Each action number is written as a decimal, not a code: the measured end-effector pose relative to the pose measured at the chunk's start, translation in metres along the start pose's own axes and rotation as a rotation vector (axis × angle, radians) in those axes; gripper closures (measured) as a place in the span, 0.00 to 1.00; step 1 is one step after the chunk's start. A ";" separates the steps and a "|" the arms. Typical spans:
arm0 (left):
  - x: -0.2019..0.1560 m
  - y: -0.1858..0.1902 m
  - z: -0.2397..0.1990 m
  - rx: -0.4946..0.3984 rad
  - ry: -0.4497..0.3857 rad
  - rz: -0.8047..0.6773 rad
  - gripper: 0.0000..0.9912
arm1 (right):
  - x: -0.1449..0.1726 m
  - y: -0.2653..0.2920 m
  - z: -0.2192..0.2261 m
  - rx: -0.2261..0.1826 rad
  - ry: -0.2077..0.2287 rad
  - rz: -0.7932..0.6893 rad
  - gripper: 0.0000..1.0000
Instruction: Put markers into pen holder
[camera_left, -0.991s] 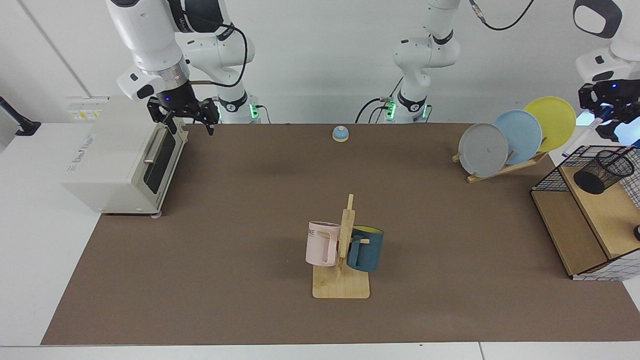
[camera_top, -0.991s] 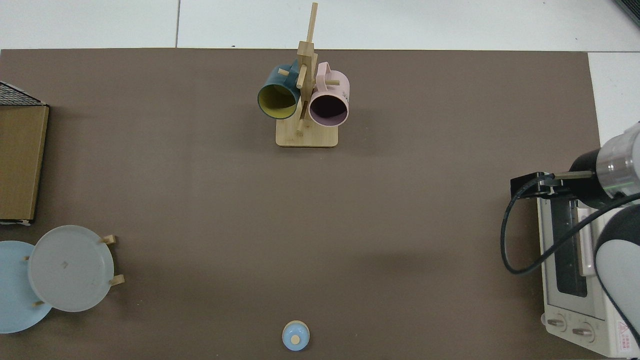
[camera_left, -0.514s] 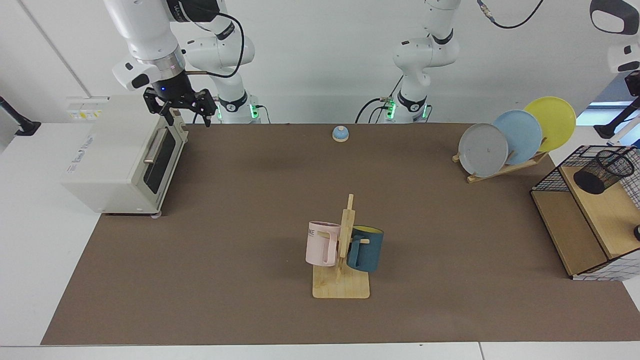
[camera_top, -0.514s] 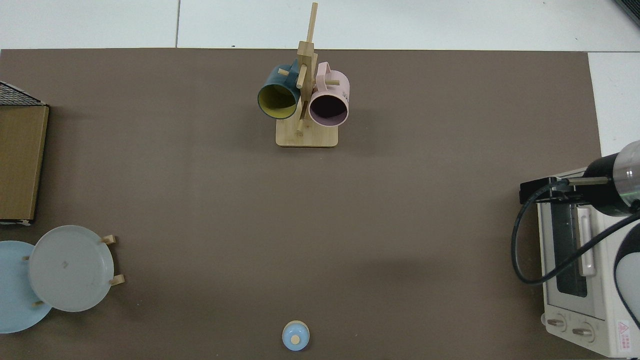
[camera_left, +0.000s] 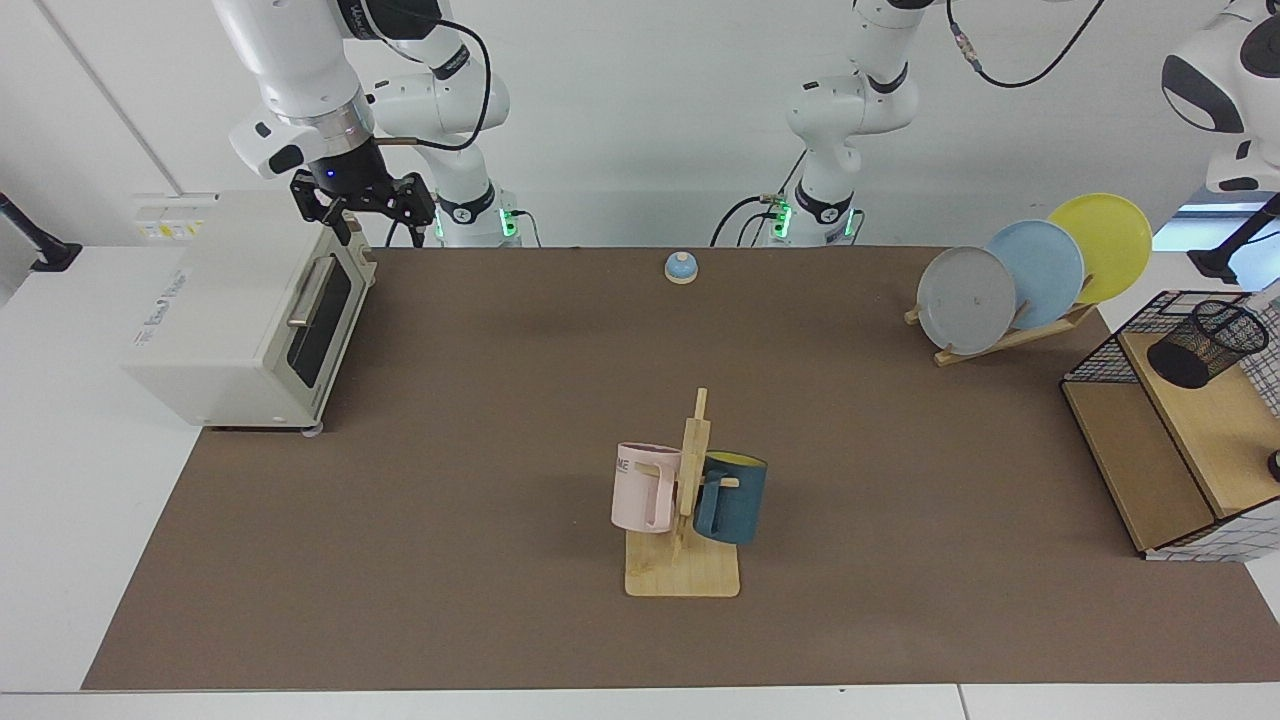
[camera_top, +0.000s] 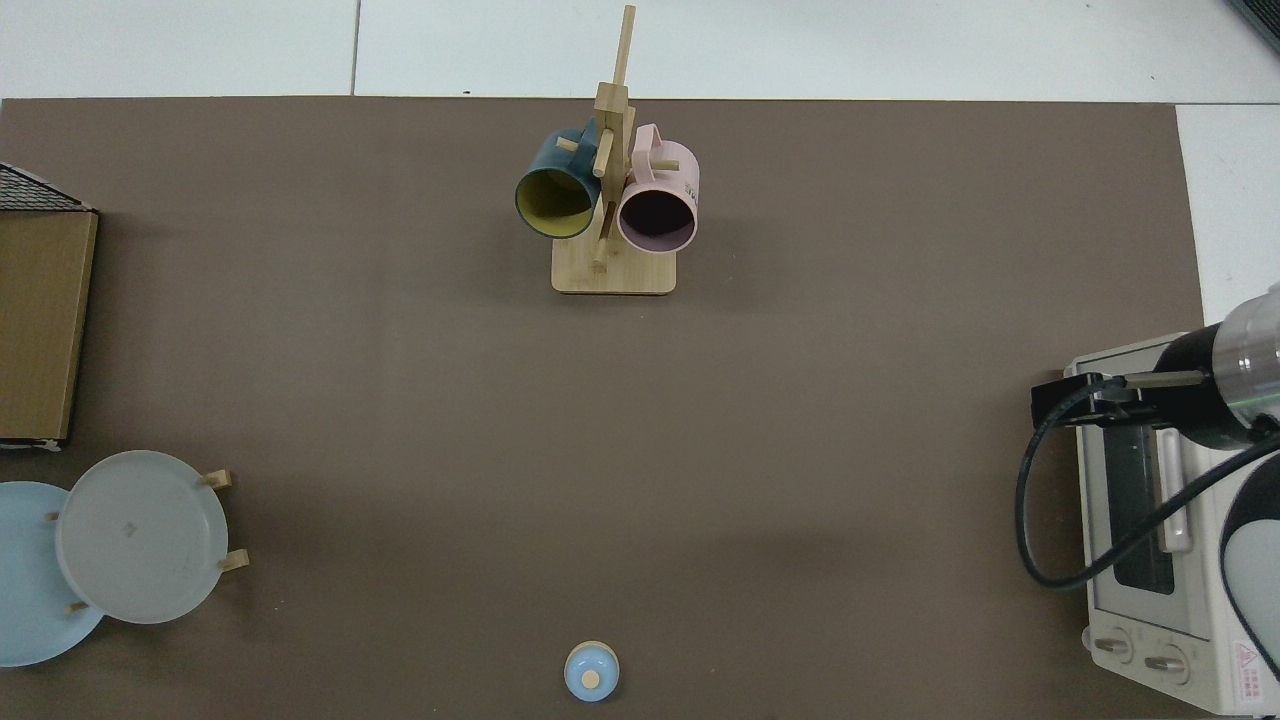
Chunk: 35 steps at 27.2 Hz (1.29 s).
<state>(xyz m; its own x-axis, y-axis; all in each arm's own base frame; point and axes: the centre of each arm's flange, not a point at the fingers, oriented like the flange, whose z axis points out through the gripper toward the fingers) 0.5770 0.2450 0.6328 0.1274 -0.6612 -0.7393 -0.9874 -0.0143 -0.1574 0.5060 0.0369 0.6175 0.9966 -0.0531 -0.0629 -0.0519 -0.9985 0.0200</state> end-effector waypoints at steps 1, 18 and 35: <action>0.001 0.000 0.001 -0.002 -0.001 0.004 0.91 | 0.000 0.002 0.000 0.001 0.001 0.004 0.00; 0.030 -0.013 0.029 -0.035 -0.005 0.051 0.91 | 0.001 0.013 -0.001 0.003 0.003 0.025 0.00; 0.034 -0.015 0.026 -0.029 -0.005 0.039 0.19 | -0.004 0.014 -0.008 0.006 0.017 0.025 0.00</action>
<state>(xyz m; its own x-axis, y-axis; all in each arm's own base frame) 0.5990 0.2425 0.5928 0.0889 -0.6583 -0.7475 -0.9940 -0.0101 -0.1093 0.5020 0.0232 0.6262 0.9959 -0.0781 -0.0458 -0.0775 -0.9969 0.0158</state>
